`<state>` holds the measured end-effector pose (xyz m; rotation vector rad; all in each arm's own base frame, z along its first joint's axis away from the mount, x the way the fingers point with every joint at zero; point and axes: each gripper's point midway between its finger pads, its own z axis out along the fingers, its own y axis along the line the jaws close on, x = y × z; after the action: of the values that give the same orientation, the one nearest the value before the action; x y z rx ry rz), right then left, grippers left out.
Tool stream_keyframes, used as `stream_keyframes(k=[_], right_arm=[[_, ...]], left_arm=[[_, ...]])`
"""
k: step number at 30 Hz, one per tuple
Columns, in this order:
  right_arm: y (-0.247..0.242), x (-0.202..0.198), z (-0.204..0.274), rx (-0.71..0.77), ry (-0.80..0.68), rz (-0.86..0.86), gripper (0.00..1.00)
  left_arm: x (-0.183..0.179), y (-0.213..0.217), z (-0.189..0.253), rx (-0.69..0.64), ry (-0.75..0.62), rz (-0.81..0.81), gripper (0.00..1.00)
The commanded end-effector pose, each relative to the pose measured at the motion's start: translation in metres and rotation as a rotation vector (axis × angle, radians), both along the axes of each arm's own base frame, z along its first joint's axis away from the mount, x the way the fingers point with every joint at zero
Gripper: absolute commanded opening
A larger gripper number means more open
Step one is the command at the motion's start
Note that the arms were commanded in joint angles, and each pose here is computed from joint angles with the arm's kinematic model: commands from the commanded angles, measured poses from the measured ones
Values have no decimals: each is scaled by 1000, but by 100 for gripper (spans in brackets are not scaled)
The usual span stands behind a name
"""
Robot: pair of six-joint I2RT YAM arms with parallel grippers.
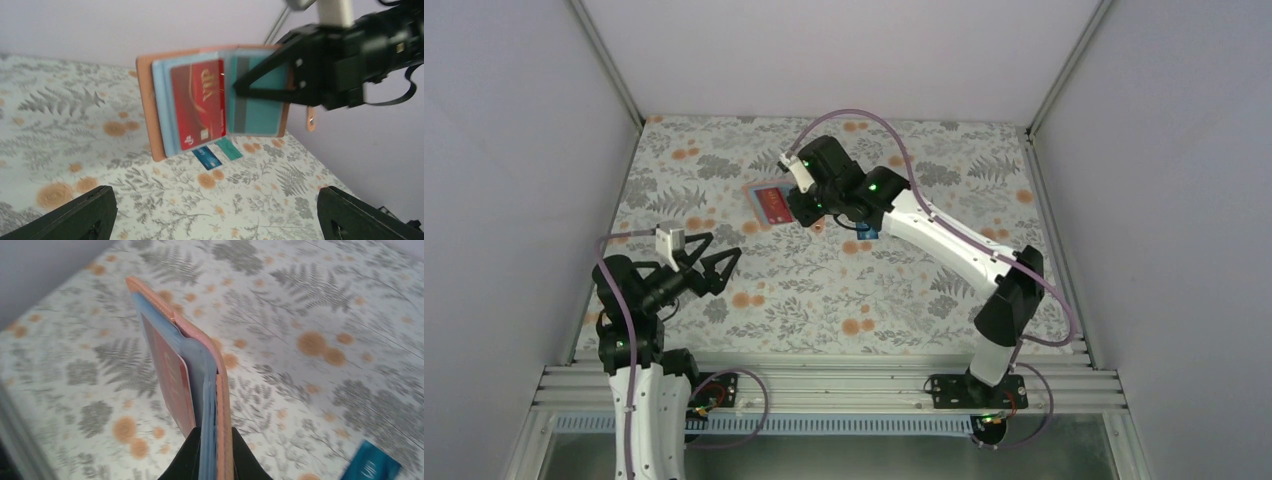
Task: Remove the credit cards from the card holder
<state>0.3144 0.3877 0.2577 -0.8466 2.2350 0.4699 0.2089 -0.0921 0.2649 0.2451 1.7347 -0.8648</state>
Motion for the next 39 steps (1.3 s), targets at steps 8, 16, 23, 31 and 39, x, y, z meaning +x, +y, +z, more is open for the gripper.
stream_keyframes(k=[8,16,23,31,39], right_arm=[[43,-78,67,270,-40,461,4],[37,-124,94,323,-105,707,11],[31,-140,99,348,-121,790,11],[35,-145,96,363,-109,833,10],[31,-131,94,340,-138,765,21]], left_arm=[[-13,-13,5,-90,7,-99,100],[-11,-10,13,-66,-7,-73,100],[-29,-25,25,-26,-70,-209,83],[-54,-39,44,47,-176,-342,56],[-63,-43,49,67,-206,-394,2]])
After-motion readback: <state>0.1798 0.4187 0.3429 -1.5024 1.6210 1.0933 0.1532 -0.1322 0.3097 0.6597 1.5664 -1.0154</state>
